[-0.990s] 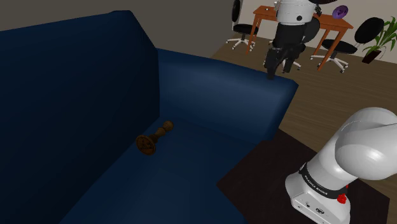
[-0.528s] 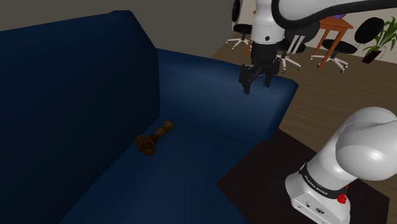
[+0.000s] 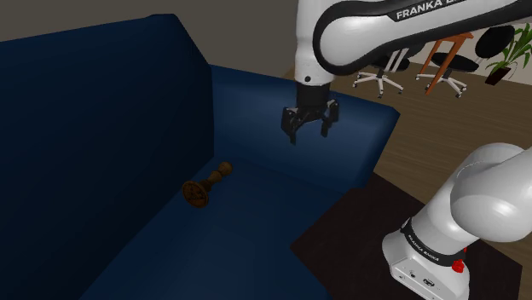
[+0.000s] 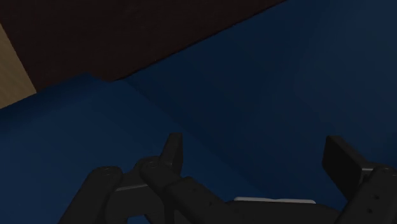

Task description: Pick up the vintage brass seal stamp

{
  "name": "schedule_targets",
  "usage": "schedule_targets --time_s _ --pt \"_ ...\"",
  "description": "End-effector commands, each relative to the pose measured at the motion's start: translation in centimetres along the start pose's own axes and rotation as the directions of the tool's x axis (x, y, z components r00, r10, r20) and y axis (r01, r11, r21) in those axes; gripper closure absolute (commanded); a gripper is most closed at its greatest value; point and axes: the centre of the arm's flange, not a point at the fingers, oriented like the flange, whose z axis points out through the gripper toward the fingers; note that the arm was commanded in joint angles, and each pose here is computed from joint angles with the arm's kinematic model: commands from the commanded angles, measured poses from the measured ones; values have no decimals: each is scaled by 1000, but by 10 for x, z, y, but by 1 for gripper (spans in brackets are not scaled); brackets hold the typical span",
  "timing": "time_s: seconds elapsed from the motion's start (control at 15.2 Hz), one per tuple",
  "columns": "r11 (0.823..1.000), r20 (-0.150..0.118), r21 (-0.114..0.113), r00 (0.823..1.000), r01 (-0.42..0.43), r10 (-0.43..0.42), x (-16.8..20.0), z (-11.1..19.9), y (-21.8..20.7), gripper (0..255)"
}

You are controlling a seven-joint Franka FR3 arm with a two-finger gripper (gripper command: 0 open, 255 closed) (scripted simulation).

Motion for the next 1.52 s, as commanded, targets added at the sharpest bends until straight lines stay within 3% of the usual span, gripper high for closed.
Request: schedule_targets --time_s 0.0,0.33,0.73,1.06,1.45 --pt "999 1 4 999 -44 44 7 10 -22 0" --pt "989 4 10 989 -145 145 27 39 -77 0" --pt "964 9 16 964 -265 265 58 73 -141 0" --pt "932 13 21 932 -362 362 89 102 -190 0" --pt "881 19 26 881 -473 473 133 135 -246 0"
